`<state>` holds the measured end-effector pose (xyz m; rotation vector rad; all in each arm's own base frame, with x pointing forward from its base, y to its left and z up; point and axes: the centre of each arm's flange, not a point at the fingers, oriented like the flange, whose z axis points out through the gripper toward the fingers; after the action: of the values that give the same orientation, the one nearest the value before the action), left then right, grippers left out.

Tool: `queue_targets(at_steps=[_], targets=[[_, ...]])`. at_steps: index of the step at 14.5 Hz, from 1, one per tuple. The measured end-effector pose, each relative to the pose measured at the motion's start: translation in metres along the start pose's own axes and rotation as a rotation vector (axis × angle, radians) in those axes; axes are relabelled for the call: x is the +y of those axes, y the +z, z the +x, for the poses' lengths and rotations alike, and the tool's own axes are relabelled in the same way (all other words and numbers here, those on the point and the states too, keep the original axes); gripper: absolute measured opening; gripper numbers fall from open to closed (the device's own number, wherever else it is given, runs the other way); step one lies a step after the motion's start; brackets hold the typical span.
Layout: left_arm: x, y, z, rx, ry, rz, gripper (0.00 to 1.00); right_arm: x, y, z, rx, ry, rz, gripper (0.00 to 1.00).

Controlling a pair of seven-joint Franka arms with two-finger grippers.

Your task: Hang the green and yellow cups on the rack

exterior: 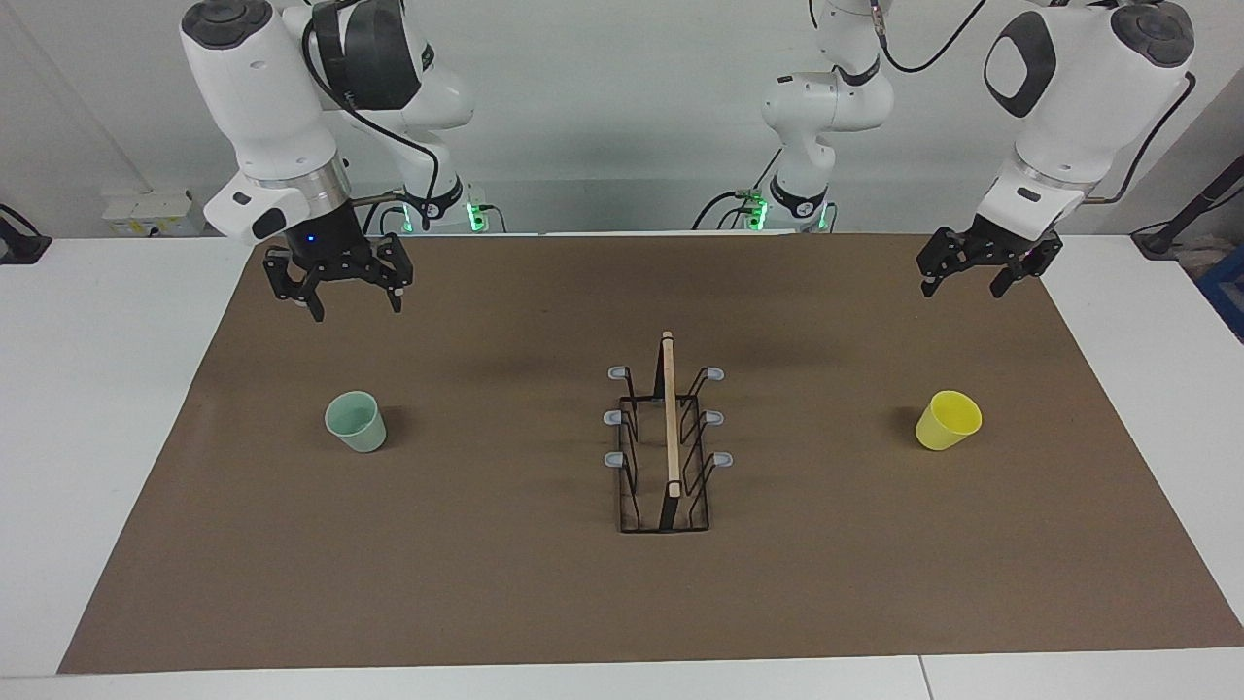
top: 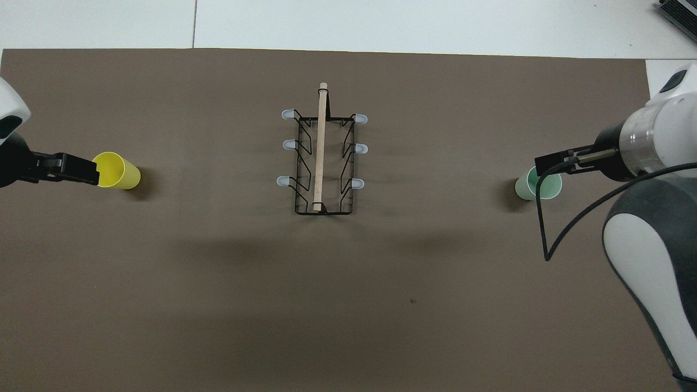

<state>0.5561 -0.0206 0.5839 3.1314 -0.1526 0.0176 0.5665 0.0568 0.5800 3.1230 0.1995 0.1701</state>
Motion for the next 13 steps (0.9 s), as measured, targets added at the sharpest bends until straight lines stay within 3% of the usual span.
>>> queue_targets(at_steps=[8,11,13], targets=[[0.0024,0.0000,0.0001,0.000,0.004,0.000,1.00,0.0000,0.0000,0.0000,0.000,0.000,0.000,1.00],[0.0008,0.0000,-0.0001,-0.001,0.002,0.000,0.89,0.0000,0.0000,0.0000,0.000,0.000,0.000,1.00],[-0.0019,-0.0002,-0.0002,0.000,-0.003,0.000,0.95,0.0000,0.0000,0.0000,0.000,0.000,0.000,1.00]])
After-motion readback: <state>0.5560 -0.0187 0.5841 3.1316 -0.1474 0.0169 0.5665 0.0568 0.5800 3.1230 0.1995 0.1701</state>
